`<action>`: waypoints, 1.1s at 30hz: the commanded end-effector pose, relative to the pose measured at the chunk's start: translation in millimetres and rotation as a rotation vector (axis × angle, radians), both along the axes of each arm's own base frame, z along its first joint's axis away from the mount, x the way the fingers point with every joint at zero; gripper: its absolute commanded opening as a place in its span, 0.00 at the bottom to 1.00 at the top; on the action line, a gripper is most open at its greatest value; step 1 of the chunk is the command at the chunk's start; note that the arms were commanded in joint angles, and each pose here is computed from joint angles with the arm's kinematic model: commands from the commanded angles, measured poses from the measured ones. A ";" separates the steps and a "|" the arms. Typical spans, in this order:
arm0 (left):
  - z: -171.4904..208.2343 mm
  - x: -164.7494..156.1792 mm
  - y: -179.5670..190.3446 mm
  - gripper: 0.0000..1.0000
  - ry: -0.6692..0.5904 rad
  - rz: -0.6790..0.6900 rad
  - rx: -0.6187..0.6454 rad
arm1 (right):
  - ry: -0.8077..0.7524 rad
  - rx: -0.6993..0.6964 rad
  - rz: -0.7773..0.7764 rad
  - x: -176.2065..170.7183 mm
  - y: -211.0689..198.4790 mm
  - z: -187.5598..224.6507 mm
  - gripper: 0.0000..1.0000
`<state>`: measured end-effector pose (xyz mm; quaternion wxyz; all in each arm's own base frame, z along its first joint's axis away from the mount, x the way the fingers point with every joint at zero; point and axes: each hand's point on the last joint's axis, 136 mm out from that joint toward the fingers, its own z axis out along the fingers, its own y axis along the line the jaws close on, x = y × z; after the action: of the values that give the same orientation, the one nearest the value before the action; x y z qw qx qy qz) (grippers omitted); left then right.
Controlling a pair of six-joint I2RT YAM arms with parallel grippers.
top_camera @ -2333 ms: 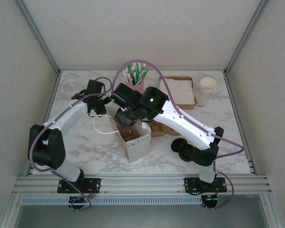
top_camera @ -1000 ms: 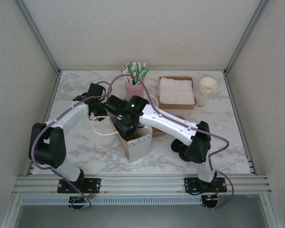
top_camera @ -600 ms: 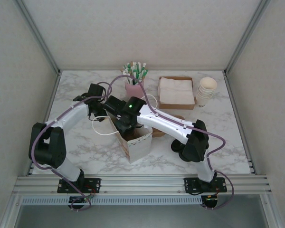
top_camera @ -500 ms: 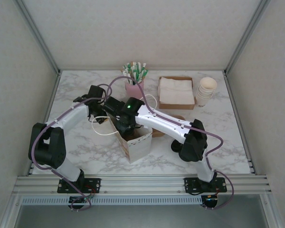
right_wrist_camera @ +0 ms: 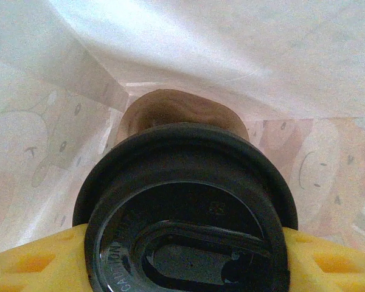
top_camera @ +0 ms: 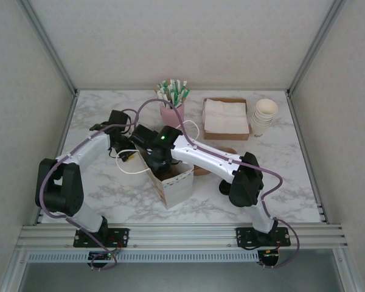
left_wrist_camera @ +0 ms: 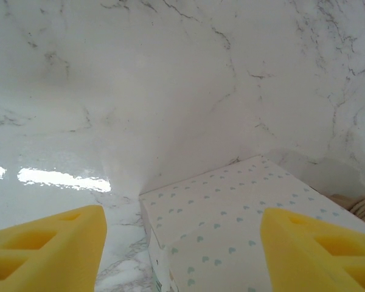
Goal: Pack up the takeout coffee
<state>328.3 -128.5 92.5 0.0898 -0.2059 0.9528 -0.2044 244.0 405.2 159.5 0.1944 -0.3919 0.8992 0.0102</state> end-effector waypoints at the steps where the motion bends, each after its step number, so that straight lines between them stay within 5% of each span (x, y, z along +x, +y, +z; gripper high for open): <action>1: 16.3 -2.0 2.9 0.67 -0.025 -0.009 -0.017 | 0.015 -0.005 -0.027 3.3 2.2 -6.3 0.49; 33: 20.6 13.5 19.8 0.68 -0.071 0.075 -0.008 | -0.039 -0.001 -0.017 14.1 8.8 -6.6 0.47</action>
<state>336.0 -112.7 102.9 0.1107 -0.2264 0.9453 -0.2073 251.0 416.0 163.9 0.2091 -0.3815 0.9002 0.0182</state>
